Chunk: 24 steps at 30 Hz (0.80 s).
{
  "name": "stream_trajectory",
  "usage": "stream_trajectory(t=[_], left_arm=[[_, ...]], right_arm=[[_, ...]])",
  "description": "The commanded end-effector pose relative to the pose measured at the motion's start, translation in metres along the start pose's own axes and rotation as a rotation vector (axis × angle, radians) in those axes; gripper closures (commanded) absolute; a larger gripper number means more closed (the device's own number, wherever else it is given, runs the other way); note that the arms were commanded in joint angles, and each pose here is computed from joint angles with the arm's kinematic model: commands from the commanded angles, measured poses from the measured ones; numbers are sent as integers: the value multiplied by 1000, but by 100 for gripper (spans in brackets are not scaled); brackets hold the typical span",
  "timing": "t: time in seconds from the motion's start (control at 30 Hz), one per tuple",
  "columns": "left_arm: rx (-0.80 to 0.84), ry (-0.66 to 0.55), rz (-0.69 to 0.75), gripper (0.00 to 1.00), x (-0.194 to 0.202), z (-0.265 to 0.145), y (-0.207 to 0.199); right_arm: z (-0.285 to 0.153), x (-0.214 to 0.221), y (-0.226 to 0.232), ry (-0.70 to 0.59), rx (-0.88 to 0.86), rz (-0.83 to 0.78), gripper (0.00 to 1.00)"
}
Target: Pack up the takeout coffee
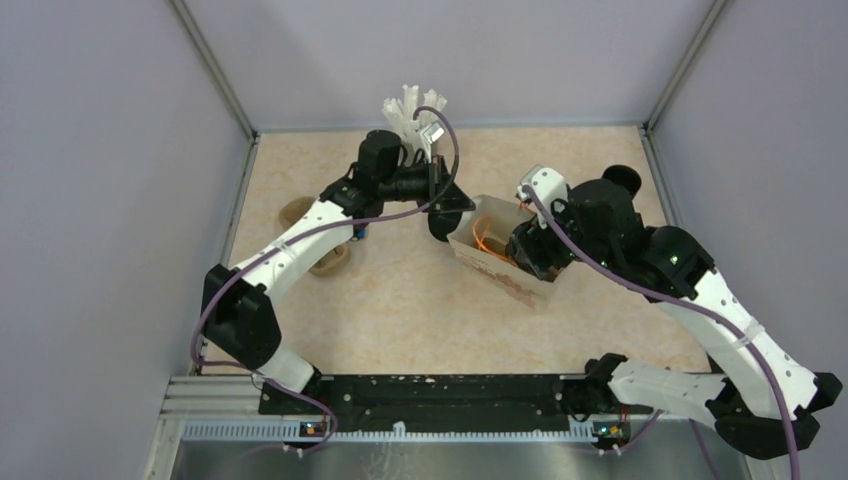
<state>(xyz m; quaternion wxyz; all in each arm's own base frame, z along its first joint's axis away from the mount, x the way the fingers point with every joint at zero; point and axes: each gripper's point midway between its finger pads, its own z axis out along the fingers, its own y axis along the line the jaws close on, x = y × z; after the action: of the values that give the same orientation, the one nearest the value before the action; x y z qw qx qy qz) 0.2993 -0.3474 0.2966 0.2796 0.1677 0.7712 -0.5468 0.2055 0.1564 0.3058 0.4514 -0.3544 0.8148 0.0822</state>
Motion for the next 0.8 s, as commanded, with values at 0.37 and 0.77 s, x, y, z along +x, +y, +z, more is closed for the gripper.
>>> stream_trajectory(t=[0.37,0.77], left_arm=[[-65,33,133,32,30,-58,-28],[-157,76,196,30,45,-68,-13]], right_arm=[[-5,13,51,-36,-168,-198,36],[-3,39,67,39,-176,-341,36]])
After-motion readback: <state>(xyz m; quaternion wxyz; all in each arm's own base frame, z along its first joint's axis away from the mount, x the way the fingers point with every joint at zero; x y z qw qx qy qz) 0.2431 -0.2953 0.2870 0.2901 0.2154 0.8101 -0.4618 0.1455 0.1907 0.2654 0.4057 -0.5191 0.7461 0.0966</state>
